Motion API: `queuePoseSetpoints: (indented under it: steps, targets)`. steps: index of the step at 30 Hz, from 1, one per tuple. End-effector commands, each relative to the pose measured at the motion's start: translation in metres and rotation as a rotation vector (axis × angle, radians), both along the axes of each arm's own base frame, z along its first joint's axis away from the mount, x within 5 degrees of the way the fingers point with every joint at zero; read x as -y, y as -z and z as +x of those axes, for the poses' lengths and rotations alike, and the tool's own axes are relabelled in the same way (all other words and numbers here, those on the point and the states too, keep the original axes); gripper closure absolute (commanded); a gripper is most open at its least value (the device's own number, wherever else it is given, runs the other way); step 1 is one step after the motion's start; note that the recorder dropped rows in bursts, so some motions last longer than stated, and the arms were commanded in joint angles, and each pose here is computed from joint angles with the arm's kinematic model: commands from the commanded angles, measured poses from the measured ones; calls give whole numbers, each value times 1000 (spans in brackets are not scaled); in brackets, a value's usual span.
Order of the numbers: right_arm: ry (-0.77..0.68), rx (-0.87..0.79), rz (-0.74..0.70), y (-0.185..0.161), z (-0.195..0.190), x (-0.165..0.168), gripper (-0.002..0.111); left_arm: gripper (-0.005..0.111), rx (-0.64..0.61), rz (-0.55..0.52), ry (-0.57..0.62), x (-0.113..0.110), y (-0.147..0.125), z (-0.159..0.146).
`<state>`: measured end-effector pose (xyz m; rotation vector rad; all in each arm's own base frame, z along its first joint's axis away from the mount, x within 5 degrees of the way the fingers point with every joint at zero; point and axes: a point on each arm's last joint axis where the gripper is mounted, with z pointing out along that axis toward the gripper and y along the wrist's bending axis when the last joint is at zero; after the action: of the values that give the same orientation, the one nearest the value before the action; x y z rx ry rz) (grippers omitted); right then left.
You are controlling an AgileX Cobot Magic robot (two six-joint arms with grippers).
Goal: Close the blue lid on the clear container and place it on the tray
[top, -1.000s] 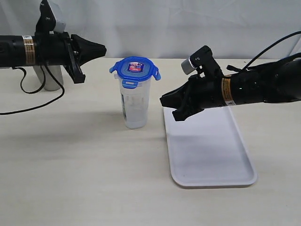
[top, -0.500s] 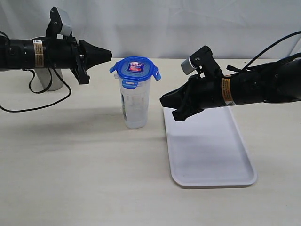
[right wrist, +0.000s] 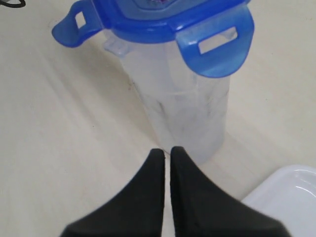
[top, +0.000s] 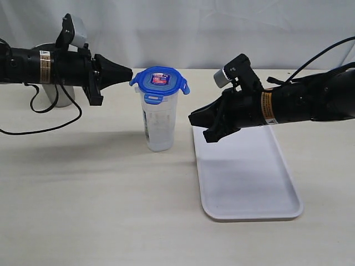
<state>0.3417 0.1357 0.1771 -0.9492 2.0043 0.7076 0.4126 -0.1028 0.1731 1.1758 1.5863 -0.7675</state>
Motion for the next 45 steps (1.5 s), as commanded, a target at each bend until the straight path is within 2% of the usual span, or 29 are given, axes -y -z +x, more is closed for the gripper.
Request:
queuePoseSetpoints:
  steps: [1, 6, 12, 22, 37, 45]
  targets:
    - [-8, 1, 2, -1, 0, -1, 104, 107, 4, -25, 26, 2, -4, 0]
    - [-8, 1, 2, -1, 0, -1, 104, 107, 35, -109, -60, 2, -12, 7]
    - [-6, -1, 3, -1, 0, -1, 104, 107, 35, -46, -17, 2, -7, 4]
    - [-8, 1, 2, -1, 0, -1, 104, 107, -4, -1, 39, 2, -2, -1]
    - [-7, 2, 0, -1, 0, -1, 104, 107, -35, 18, 77, 0, -10, -8]
    - [-7, 2, 0, -1, 0, -1, 104, 107, -34, 26, 58, -1, -12, -7]
